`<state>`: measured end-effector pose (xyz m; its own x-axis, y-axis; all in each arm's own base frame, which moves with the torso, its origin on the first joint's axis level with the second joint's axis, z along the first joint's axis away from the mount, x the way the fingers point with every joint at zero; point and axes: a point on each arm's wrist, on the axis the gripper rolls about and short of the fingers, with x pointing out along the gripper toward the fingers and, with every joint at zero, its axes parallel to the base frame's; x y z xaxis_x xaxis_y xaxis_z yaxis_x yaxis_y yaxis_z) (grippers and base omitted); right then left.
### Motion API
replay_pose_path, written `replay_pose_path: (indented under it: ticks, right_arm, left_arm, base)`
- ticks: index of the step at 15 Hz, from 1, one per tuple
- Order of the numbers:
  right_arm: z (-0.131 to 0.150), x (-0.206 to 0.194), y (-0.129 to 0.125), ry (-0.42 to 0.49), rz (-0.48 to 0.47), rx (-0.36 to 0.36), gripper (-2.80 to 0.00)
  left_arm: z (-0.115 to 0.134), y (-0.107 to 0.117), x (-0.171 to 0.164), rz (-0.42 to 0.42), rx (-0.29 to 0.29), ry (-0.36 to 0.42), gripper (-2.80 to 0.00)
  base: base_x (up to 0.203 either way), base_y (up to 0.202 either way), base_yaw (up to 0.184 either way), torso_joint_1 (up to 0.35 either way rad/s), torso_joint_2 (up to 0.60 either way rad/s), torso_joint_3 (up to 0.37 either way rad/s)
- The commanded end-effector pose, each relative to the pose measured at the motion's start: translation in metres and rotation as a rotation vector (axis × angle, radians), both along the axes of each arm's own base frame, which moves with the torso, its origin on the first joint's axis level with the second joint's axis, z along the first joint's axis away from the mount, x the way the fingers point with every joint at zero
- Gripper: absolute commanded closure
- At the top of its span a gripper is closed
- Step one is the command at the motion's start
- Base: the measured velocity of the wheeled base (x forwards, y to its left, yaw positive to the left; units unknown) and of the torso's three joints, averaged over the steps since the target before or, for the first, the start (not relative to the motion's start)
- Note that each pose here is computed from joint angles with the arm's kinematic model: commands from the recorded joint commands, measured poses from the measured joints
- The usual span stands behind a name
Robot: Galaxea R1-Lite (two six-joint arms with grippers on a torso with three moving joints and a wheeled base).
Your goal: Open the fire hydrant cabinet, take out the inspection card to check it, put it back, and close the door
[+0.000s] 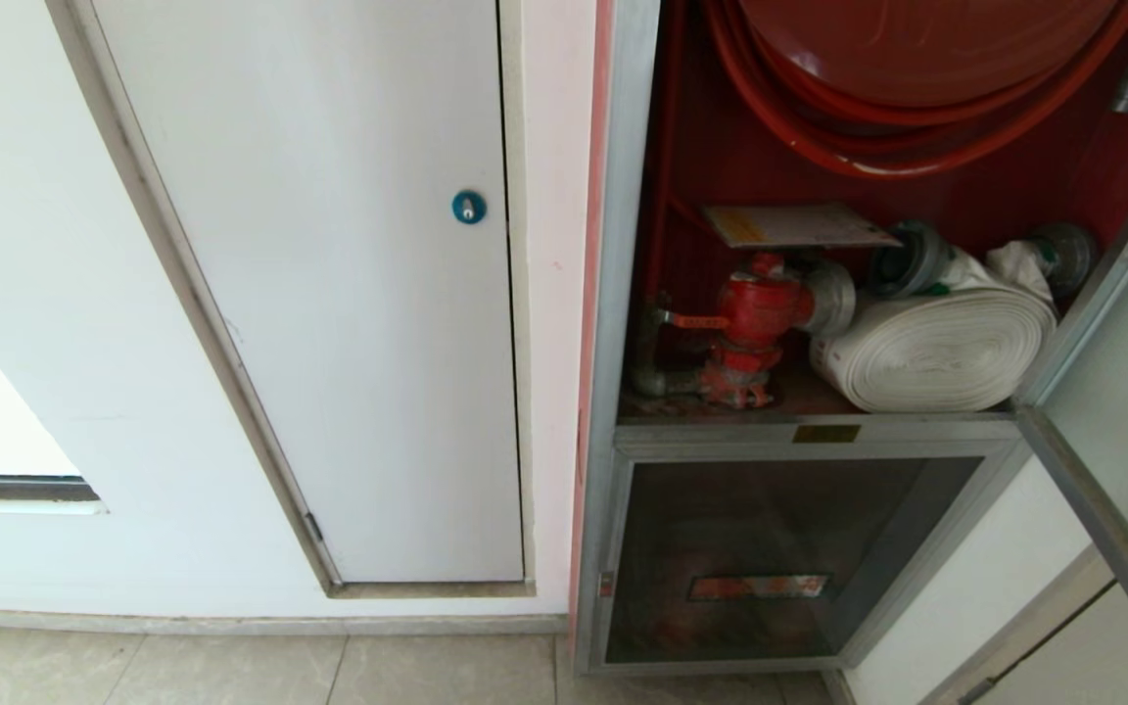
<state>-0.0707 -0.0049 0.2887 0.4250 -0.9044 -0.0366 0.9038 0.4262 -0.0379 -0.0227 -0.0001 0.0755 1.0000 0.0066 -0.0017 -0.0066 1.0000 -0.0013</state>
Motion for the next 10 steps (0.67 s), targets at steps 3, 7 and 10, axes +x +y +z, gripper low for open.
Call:
replay_pose_path:
  ticks: [3, 7, 10]
  right_arm:
    - [-0.011, -0.008, 0.004, -0.013, 0.139, 0.000, 0.00]
    - [-0.025, -0.005, 0.005, 0.010, 0.242, 0.013, 0.00]
    - [-0.034, -0.004, 0.007, 0.016, 0.394, 0.025, 0.00]
  left_arm:
    - [0.000, 0.000, 0.000, 0.001, 0.000, 0.001, 0.00]
    - [0.000, 0.000, 0.000, 0.001, 0.000, 0.001, 0.00]
    - [0.000, 0.000, 0.000, 0.001, 0.000, 0.001, 0.00]
  base:
    - [0.000, 0.000, 0.000, 0.000, 0.00, 0.000]
    - [0.000, 0.000, 0.000, 0.000, 0.00, 0.000]
    - [0.000, 0.000, 0.000, 0.000, 0.00, 0.000]
